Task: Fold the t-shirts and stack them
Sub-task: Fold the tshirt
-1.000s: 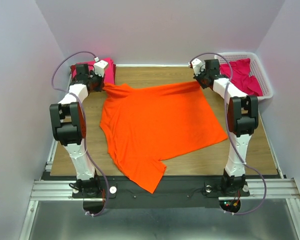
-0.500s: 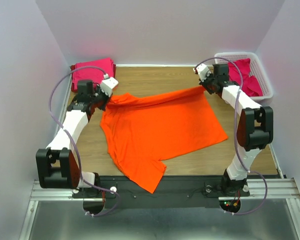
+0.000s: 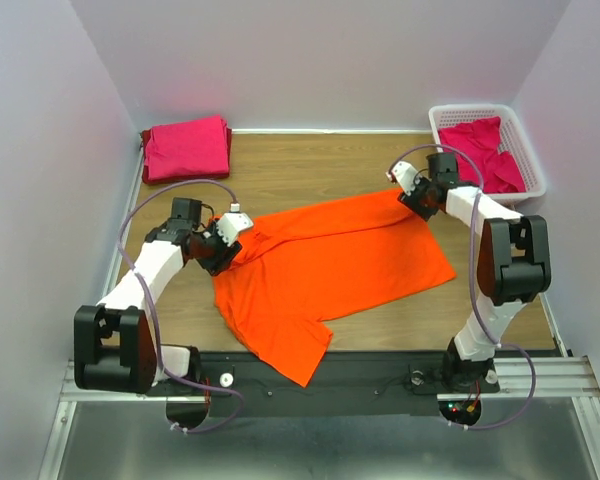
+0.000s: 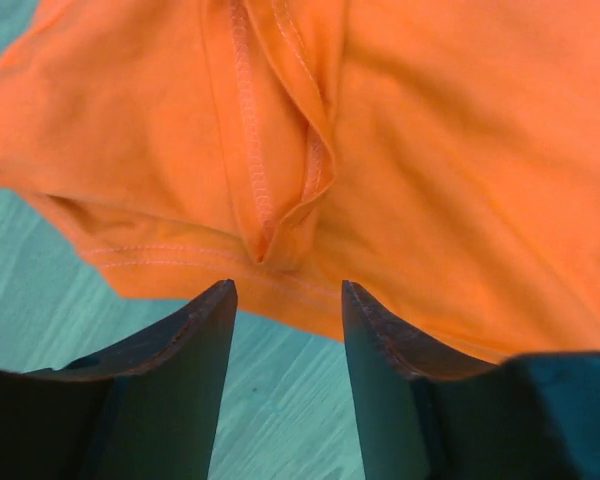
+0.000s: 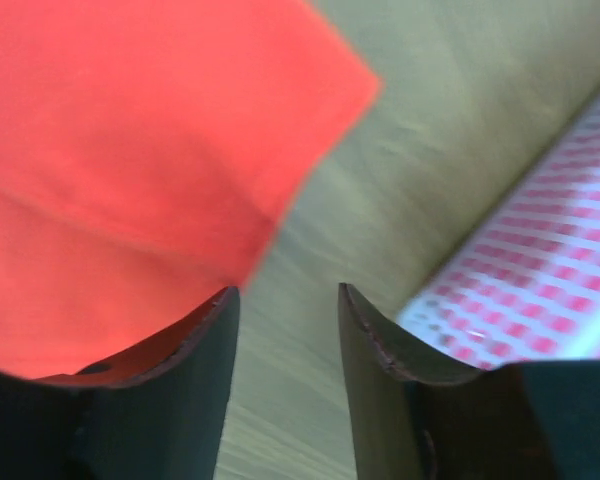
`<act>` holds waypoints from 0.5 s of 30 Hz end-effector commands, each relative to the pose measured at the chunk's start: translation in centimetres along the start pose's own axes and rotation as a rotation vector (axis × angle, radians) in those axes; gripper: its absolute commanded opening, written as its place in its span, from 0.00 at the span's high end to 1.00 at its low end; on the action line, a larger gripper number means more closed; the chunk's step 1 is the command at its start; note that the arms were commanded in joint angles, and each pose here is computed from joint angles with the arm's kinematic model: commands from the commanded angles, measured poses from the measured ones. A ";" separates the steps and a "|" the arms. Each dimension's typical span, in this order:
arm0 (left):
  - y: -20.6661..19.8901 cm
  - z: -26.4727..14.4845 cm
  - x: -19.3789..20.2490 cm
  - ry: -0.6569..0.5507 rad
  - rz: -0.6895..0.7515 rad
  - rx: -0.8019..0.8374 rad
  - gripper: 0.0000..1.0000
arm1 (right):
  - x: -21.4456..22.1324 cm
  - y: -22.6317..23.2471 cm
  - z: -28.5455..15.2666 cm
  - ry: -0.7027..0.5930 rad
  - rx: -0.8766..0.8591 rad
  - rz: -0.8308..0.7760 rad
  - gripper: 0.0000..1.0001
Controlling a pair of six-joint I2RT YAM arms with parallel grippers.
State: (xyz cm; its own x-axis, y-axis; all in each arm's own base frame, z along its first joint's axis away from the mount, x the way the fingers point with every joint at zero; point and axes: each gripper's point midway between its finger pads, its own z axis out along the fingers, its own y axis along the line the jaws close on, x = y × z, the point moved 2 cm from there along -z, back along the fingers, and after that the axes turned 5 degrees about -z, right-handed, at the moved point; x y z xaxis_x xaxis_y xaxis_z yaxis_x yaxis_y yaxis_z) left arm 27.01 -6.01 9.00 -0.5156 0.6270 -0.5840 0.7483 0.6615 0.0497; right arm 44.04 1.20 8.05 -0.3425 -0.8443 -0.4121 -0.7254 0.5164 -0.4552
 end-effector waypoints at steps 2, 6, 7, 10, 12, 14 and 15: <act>2.8 -3.8 -4.5 -0.159 -0.013 -0.017 0.42 | -3.2 -5.5 -2.6 -0.100 0.084 0.058 0.49; 8.2 -3.1 -5.7 -0.189 -0.188 -0.059 0.42 | -4.9 -5.9 -2.3 -0.151 0.034 0.128 0.50; 9.1 -2.9 -5.9 -0.198 -0.217 -0.066 0.42 | -4.8 -5.8 -1.9 -0.137 0.021 0.149 0.51; 11.6 -1.7 -6.4 -0.207 -0.324 -0.076 0.46 | -4.9 -6.3 -0.1 -0.111 0.000 0.201 0.56; 11.7 -1.5 -6.3 -0.191 -0.333 -0.034 0.50 | -4.8 -6.3 0.9 -0.099 -0.013 0.228 0.58; 10.2 -1.2 -6.2 -0.193 -0.315 0.053 0.51 | -4.7 -5.9 1.3 -0.087 -0.034 0.247 0.61; 8.8 -1.4 -5.8 -0.183 -0.271 0.093 0.50 | -5.2 -5.6 1.3 -0.097 -0.046 0.247 0.62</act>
State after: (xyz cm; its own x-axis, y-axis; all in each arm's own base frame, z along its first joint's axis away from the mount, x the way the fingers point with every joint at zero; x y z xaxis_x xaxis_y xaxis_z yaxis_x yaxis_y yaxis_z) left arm 38.33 -0.94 12.30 -0.6480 0.3292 -0.6868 0.5436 0.8315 -0.1143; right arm 51.44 1.44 12.26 -0.4041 -0.7153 -0.5701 -0.6366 0.6675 -0.3862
